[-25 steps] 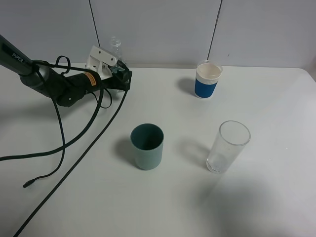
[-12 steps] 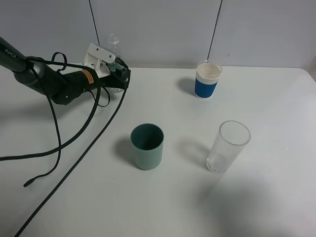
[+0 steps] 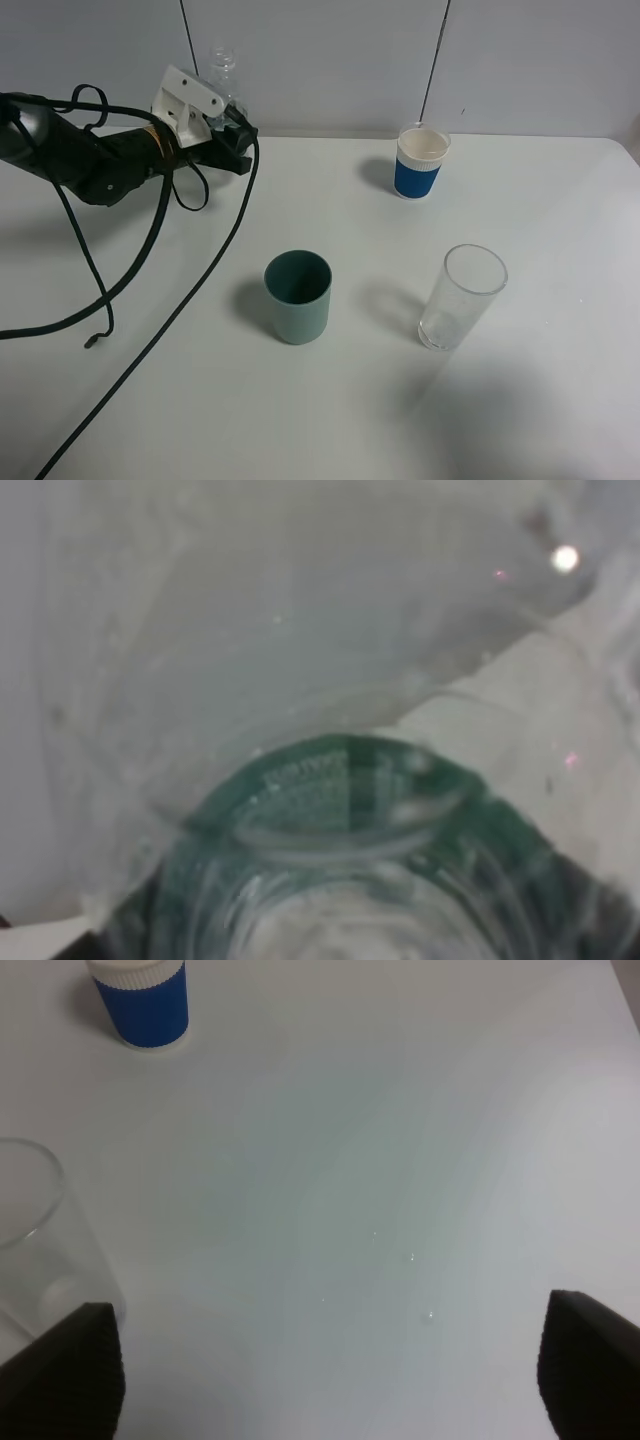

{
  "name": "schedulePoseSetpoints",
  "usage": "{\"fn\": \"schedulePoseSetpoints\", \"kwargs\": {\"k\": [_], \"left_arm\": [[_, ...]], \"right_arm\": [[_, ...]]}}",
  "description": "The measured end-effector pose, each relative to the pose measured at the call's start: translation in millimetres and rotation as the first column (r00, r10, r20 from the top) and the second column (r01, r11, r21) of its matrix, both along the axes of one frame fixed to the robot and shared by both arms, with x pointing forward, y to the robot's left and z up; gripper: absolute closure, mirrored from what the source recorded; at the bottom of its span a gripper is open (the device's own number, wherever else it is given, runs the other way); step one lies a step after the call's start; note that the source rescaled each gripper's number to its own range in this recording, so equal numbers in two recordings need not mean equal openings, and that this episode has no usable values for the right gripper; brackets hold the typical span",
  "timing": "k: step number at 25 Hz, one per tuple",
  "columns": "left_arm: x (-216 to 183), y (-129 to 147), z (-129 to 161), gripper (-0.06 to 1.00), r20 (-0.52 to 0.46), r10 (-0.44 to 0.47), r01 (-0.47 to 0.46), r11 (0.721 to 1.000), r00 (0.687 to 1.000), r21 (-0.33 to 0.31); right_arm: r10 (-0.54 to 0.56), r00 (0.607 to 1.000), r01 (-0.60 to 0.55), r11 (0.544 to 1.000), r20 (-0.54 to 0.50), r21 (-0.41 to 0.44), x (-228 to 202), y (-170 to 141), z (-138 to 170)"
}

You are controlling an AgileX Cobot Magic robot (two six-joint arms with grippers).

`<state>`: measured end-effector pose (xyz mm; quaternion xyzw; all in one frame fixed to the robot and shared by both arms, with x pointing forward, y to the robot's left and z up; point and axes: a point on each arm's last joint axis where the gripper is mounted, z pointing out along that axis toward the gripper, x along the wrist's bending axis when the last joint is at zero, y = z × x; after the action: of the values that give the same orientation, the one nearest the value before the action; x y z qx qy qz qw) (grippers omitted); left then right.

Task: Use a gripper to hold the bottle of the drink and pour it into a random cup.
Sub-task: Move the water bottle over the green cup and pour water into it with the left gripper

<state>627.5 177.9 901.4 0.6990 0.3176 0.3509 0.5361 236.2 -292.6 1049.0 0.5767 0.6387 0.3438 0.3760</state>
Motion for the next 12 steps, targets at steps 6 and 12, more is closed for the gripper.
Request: {"fn": "schedulePoseSetpoints", "kwargs": {"k": [6, 12], "left_arm": [[-20, -6, 14, 0.88, 0.061, 0.047, -0.049, 0.998, 0.997, 0.035], [-38, -13, 22, 0.88, 0.089, 0.035, -0.041, 0.996, 0.995, 0.076]], "right_arm": [[0.000, 1.000, 0.000, 1.000, 0.000, 0.000, 0, 0, 0], [0.000, 1.000, 0.000, 1.000, 0.000, 0.000, 0, 0, 0]]}}
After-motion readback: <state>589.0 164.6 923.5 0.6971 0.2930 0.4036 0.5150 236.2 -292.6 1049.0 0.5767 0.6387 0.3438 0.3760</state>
